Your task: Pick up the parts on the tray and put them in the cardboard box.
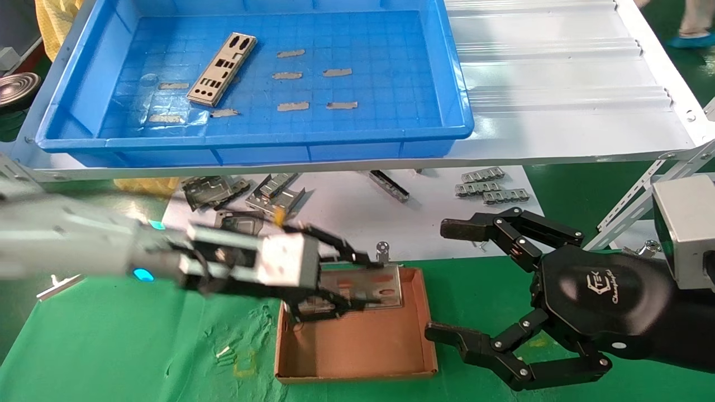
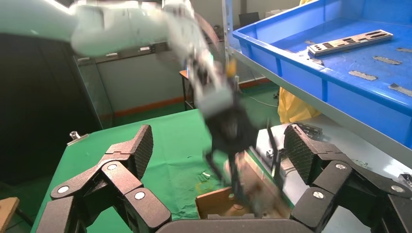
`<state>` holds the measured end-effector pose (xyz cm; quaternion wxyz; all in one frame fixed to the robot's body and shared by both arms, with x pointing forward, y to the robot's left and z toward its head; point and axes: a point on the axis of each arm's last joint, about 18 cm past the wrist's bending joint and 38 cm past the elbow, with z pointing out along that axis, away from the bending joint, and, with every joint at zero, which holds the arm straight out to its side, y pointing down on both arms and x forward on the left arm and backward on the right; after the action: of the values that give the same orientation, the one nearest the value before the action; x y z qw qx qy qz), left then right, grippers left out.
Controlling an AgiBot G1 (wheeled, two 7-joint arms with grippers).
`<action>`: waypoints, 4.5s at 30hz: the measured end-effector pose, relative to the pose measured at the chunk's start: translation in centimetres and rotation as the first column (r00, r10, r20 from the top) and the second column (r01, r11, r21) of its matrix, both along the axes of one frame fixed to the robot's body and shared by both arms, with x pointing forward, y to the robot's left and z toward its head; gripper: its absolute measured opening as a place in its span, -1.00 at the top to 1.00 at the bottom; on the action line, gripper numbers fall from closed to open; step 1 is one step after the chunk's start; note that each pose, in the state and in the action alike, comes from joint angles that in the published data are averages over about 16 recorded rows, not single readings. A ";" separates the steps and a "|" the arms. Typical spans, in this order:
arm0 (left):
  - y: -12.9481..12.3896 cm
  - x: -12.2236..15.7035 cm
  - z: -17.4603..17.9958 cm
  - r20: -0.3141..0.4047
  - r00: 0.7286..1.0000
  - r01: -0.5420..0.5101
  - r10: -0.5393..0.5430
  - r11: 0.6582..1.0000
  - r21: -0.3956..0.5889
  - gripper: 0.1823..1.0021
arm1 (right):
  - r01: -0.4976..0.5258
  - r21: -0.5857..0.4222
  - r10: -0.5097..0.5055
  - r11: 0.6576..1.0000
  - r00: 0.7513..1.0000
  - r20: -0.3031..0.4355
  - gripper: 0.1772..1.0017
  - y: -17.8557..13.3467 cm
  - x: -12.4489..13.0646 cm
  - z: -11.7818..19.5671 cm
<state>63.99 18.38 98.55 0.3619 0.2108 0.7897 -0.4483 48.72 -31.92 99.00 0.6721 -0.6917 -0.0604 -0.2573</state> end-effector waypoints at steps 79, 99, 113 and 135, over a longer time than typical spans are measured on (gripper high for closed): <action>1.5 -1.1 -4.6 -0.282 0.947 0.063 -0.154 0.949 -0.308 -1.00 | 0.000 0.000 0.000 1.000 1.000 0.000 -1.00 0.0 0.0 0.0; 6.6 -5.3 -2.5 -0.267 0.950 0.039 -0.165 0.907 -0.420 -1.00 | 0.000 0.000 0.000 1.000 1.000 0.000 -1.00 0.0 0.0 0.0; 9.4 -9.5 -1.1 -0.260 0.950 0.037 -0.172 0.890 -0.454 -1.00 | 0.000 0.000 0.000 1.000 1.000 0.000 -1.00 0.0 0.0 0.0; 11.6 -16.5 0.7 -0.270 0.945 0.052 -0.186 0.897 -0.439 -1.00 | 0.000 0.001 0.000 1.000 1.000 0.000 -1.00 0.0 0.0 0.0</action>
<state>47.49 29.99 99.21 0.2442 0.1032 0.7044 -0.6585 48.73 -31.93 99.00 0.6722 -0.6915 -0.0602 -0.2574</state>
